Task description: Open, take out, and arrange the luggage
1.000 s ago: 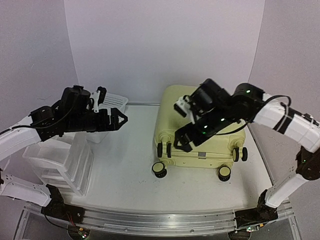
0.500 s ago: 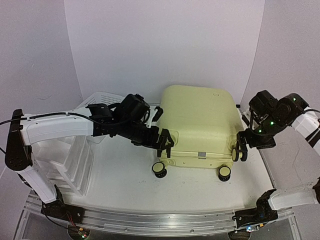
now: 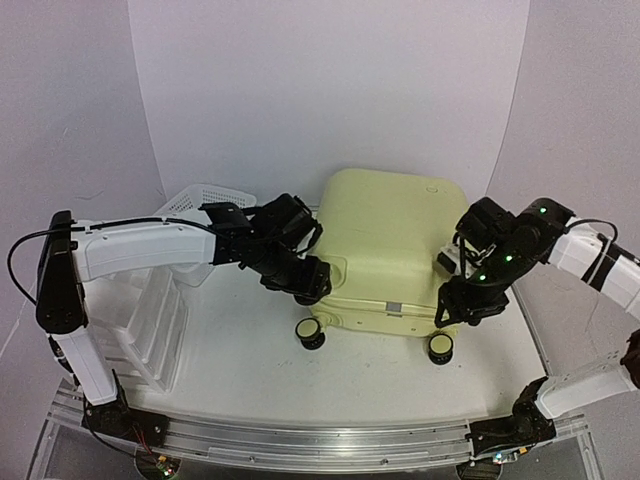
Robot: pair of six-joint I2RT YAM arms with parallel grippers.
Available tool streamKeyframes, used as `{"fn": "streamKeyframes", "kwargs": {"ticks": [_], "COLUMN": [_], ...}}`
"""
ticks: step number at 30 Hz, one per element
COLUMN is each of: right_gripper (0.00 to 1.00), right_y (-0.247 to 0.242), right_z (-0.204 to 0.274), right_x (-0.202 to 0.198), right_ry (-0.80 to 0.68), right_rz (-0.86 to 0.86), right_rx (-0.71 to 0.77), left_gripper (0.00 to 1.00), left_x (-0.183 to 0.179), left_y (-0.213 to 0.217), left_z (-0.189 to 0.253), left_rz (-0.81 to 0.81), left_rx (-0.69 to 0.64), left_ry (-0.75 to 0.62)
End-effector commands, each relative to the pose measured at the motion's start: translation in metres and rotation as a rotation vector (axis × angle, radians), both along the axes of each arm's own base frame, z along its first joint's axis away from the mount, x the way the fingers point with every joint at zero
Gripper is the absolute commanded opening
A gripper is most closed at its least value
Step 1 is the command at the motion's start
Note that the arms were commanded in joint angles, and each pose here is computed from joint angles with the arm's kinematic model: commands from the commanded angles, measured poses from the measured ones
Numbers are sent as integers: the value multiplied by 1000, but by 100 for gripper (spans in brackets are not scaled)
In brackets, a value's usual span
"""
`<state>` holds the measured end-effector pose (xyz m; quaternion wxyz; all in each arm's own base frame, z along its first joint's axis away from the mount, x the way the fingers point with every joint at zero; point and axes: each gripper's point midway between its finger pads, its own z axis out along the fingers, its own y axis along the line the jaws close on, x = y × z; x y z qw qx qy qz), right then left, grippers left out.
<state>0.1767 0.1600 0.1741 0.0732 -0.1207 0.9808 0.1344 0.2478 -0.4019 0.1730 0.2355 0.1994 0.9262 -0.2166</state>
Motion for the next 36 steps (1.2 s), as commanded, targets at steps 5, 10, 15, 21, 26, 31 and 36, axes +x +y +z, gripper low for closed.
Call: {"fn": "streamKeyframes", "kwargs": {"ticks": [5, 10, 15, 21, 26, 31, 36], "right_gripper": [70, 80, 98, 98, 98, 98, 98], "right_y": [162, 180, 128, 41, -13, -68, -98], "right_z": [28, 58, 87, 108, 116, 118, 119], "right_x": [14, 19, 54, 130, 201, 280, 351], "right_ry": [-190, -279, -398, -372, -268, -271, -337], "right_rz": [280, 342, 270, -35, -291, -455, -475], "right_rx": [184, 206, 136, 217, 406, 499, 520], "left_gripper": [69, 81, 96, 99, 99, 99, 97], "left_x": [82, 89, 69, 32, -12, -38, -39], "left_y": [140, 171, 167, 133, 62, -4, -32], "left_z": [9, 33, 63, 119, 139, 113, 90], "left_rz": [313, 333, 284, 150, -57, -195, -192], "left_rx": [212, 308, 186, -120, -308, -306, -301], "left_ry": [-95, -158, -161, -172, -148, -70, -11]}}
